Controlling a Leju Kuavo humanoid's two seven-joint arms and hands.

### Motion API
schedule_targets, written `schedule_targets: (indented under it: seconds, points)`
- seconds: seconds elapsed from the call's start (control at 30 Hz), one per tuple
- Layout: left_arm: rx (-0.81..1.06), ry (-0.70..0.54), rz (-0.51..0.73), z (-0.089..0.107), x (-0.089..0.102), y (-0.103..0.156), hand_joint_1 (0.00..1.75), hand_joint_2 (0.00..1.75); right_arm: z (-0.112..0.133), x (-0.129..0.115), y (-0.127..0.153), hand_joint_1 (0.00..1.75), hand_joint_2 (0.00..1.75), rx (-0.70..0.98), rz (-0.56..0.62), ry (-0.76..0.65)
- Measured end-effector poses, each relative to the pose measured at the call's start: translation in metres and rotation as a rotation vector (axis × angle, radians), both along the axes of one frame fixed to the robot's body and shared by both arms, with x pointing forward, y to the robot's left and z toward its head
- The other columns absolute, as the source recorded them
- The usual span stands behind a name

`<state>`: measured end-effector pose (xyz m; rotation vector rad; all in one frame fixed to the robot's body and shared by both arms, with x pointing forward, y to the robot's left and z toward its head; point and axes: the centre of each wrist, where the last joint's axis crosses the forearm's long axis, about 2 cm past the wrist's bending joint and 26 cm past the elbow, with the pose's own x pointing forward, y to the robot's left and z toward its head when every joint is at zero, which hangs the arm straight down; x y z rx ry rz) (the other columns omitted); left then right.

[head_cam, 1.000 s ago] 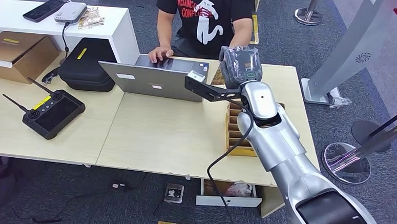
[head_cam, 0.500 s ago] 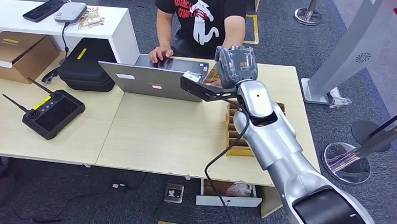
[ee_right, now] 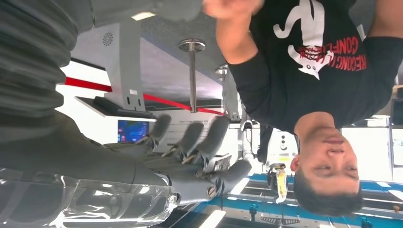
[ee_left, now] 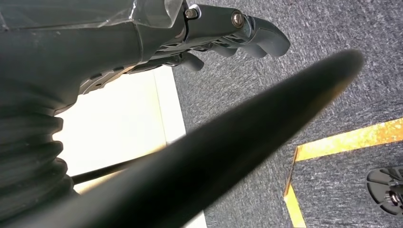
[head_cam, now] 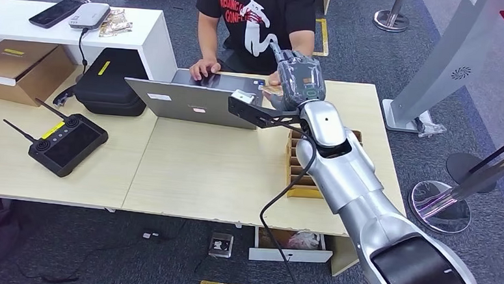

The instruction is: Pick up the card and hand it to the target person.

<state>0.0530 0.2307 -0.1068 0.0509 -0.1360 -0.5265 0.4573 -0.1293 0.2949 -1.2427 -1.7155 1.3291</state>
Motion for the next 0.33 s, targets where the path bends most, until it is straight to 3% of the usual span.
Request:
schedule_targets:
  seconds: [0.17,0.33]
  points:
    - [0.003,0.009,0.012,0.000,0.000,0.000,0.00,1.75,0.000,-0.002,-0.005,0.00,1.75,0.116,0.116,0.117]
    - [0.002,0.012,0.019,0.000,-0.001,0.000,0.00,1.75,-0.007,-0.006,-0.041,0.00,1.75,0.296,0.258,0.294]
